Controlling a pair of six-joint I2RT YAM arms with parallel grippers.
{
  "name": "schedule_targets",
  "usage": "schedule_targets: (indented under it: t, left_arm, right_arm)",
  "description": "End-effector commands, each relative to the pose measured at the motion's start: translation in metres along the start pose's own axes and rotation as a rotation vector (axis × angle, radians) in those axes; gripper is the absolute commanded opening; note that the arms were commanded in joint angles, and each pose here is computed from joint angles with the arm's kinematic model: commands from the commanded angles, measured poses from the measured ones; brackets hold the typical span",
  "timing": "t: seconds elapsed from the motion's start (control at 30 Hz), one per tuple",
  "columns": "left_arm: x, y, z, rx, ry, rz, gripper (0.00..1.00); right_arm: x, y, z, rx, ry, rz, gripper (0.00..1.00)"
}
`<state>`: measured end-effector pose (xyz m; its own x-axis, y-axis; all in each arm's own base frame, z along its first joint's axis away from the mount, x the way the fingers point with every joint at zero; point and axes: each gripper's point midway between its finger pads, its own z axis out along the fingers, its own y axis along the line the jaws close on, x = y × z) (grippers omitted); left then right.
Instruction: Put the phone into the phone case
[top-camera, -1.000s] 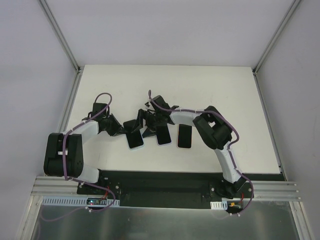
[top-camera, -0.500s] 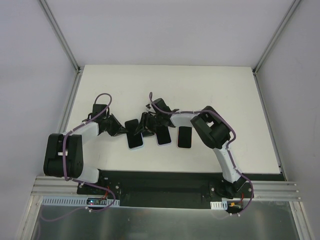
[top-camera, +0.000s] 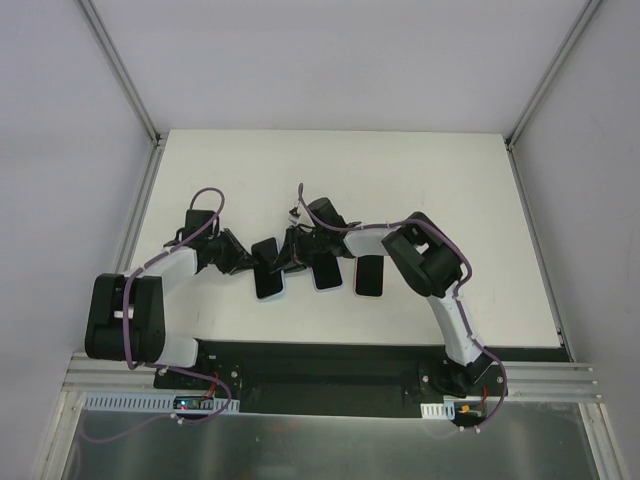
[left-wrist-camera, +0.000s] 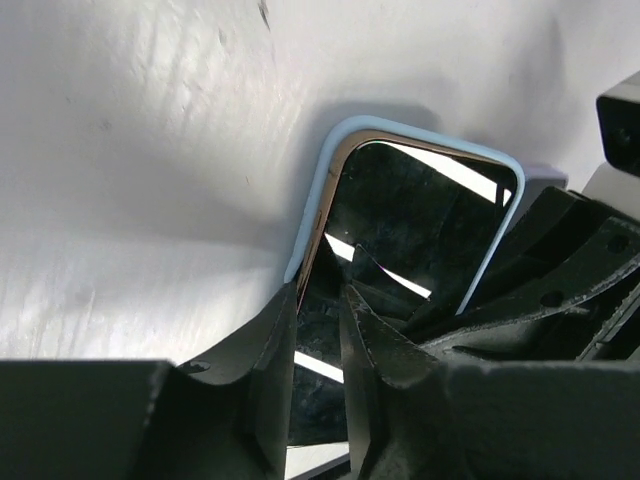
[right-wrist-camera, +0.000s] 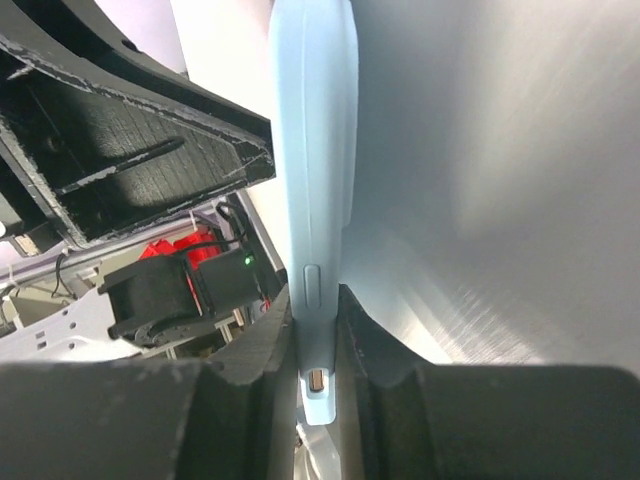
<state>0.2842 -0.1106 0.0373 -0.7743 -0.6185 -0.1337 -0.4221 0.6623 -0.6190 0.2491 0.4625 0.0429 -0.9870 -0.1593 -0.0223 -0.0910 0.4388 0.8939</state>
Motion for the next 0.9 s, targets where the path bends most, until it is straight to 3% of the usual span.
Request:
schedule_targets:
  t: [0.0, 0.07, 0.27, 0.43, 0.6, 0.77, 0.87]
  left_arm:
    - [0.026, -0.023, -0.023, 0.103, 0.074, 0.030, 0.25]
    - [0.015, -0.038, -0.038, 0.155, 0.025, 0.076, 0.40]
    - [0.003, -0.082, -0.090, 0.344, -0.125, 0.311, 0.67]
    - [0.011, -0.113, -0.121, 0.500, -0.148, 0.414, 0.69]
    - [0.029, -0.139, -0.141, 0.690, -0.082, 0.455, 0.70]
    - [0.037, -0.158, -0.158, 0.833, -0.060, 0.495, 0.70]
    - [0.034, -0.157, -0.156, 0.823, -0.062, 0.482, 0.70]
  right_arm:
    - [0.003, 0.078, -0.028, -0.198, -0.009, -0.217, 0.01]
    - [0.007, 0.081, -0.037, -0.217, -0.003, -0.226, 0.01]
    - [0.023, 0.102, -0.080, -0.321, 0.019, -0.318, 0.02]
    - [0.040, 0.138, -0.127, -0.472, 0.016, -0.403, 0.02]
    - [0.046, 0.171, -0.168, -0.688, -0.006, -0.445, 0.05]
    - [0.050, 0.166, -0.165, -0.680, 0.010, -0.423, 0.06]
    - [0.054, 0.165, -0.166, -0.678, 0.008, -0.425, 0.07]
